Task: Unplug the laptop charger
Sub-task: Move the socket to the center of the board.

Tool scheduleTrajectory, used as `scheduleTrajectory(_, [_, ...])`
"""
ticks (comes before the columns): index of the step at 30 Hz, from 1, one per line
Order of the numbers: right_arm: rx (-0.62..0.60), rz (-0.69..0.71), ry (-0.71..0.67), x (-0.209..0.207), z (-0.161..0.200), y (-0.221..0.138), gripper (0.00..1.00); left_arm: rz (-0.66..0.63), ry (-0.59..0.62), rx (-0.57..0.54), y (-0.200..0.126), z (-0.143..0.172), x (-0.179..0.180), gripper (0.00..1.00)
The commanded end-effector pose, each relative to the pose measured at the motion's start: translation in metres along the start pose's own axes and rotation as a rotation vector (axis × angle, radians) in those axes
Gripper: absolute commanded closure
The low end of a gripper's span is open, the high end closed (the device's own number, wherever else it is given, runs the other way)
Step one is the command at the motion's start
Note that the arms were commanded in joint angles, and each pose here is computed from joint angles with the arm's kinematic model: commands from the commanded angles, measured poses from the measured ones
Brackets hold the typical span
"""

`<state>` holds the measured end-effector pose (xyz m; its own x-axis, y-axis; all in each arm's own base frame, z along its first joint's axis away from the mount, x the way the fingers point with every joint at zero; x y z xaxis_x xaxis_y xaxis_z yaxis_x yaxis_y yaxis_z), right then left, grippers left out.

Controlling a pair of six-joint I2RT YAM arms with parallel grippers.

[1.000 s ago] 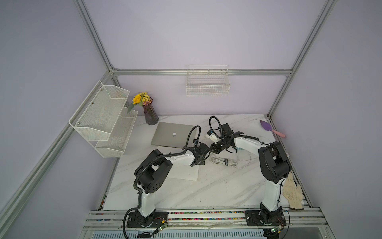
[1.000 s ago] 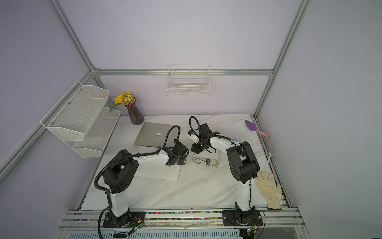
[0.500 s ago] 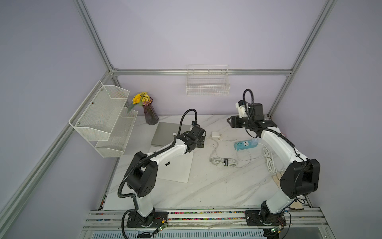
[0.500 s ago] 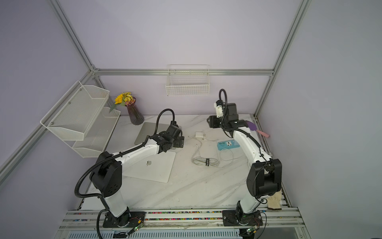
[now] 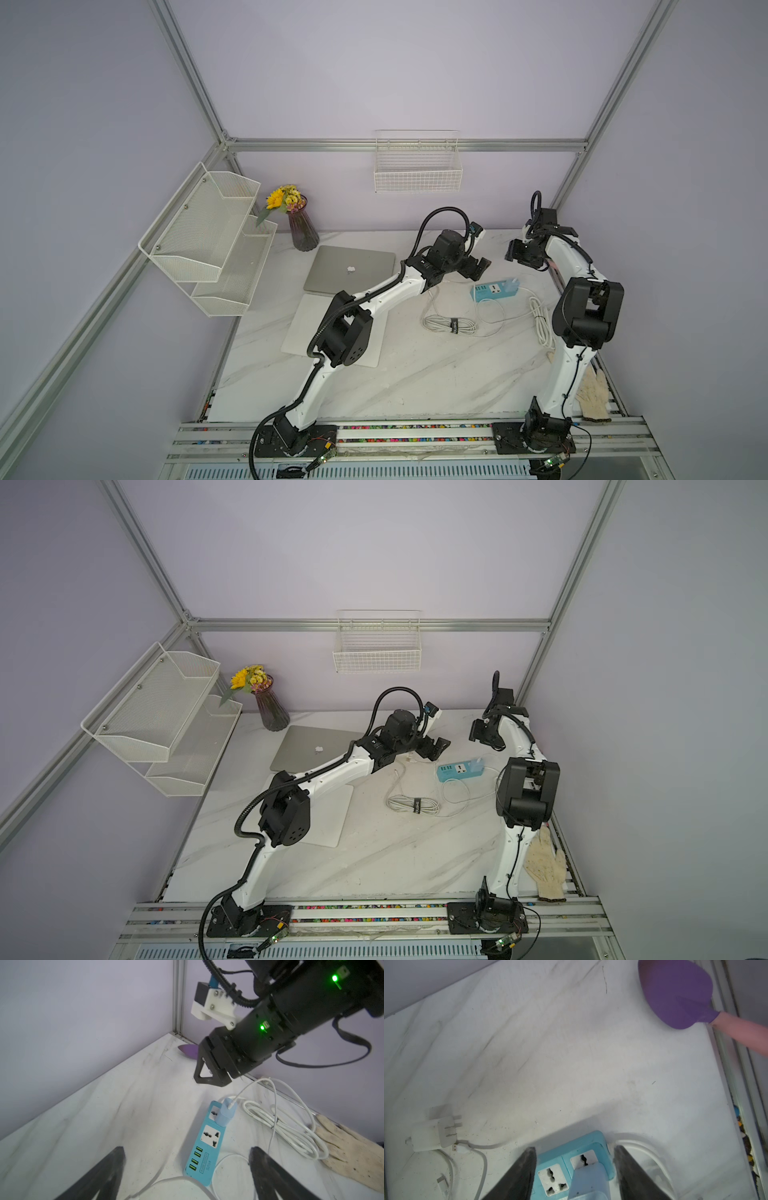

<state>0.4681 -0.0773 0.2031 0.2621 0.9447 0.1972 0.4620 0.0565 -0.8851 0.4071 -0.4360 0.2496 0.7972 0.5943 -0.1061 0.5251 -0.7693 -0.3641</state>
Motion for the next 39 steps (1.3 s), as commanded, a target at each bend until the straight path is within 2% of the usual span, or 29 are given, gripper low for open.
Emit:
scheduleTrajectory(1, [0.052,-0.078,0.046,-0.007,0.001,0.000,0.36,0.062,0.022,-0.090,-0.011,-0.025,0.002,0.06])
scheduleTrajectory(6, [0.095,-0.155,0.145,-0.034,0.016,0.024,0.36,0.020,0.002,-0.051,-0.014,-0.008,0.006,0.06])
scheduleTrajectory(9, [0.097,-0.249,0.176,-0.034,0.022,0.032,0.35,-0.010,-0.006,-0.033,-0.016,0.000,0.008,0.06])
scheduleTrajectory(19, [0.094,-0.360,0.298,-0.039,0.046,0.063,0.33,-0.058,-0.014,-0.029,-0.028,0.007,0.010,0.06])
scheduleTrajectory(24, [0.090,-0.391,0.328,-0.038,0.057,0.063,0.33,-0.083,0.006,-0.037,-0.038,0.005,0.011,0.06])
scheduleTrajectory(39, [0.076,-0.475,0.376,-0.028,0.078,0.065,0.36,-0.108,0.016,-0.038,-0.039,0.005,0.013,0.05])
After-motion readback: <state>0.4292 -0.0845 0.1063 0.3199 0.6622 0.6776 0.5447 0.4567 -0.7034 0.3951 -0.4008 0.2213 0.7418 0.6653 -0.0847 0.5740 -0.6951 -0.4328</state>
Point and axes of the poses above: each gripper's point midway between its finger pads, its own y axis out along the fingers, its own x axis along the line the jaws close on, z = x × y, the point moved 9 cm from there along -y, back along the fingers
